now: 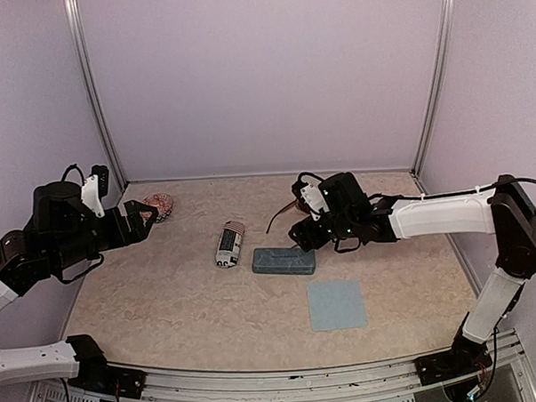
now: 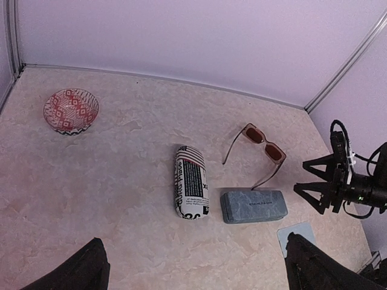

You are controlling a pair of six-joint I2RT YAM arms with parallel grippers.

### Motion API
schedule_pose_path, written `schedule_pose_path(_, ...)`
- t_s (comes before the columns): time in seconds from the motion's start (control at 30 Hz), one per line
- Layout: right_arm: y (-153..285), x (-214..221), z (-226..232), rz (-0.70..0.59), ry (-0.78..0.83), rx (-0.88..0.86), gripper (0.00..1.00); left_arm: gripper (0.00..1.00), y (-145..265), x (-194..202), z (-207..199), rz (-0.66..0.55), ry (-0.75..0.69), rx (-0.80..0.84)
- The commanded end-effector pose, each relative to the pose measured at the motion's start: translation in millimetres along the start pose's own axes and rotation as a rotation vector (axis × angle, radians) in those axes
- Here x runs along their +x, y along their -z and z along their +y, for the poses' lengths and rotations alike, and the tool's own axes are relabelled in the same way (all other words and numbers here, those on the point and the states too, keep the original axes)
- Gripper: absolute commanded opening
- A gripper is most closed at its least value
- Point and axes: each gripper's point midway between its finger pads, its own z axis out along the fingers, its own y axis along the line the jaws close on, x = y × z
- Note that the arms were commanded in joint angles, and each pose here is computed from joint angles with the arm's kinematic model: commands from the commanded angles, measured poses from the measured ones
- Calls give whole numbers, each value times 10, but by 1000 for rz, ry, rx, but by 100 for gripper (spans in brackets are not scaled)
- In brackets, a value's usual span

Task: Organize the sunglasses
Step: Pick up the case with sunglasses from the center of the board.

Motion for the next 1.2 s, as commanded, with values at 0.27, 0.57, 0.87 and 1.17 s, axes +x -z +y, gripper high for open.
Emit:
schedule_pose_path(0.27,289,107,321,15,267,-447,100,99,5,-149,3,-59,-65,-14)
schedule_pose_path(0.57,137,227,461,-49,532,-586,100,99,-35,-127,7,-67,-107,-15)
schedule_pose_path(0.87,-322,379,410,72,575,-615,100,99,-130,-11,29,-40,-126,-19)
schedule_pose_path(1.17,-600,495,379,122,559,-602,99,99,-155,-1,21,-35,-122,-17)
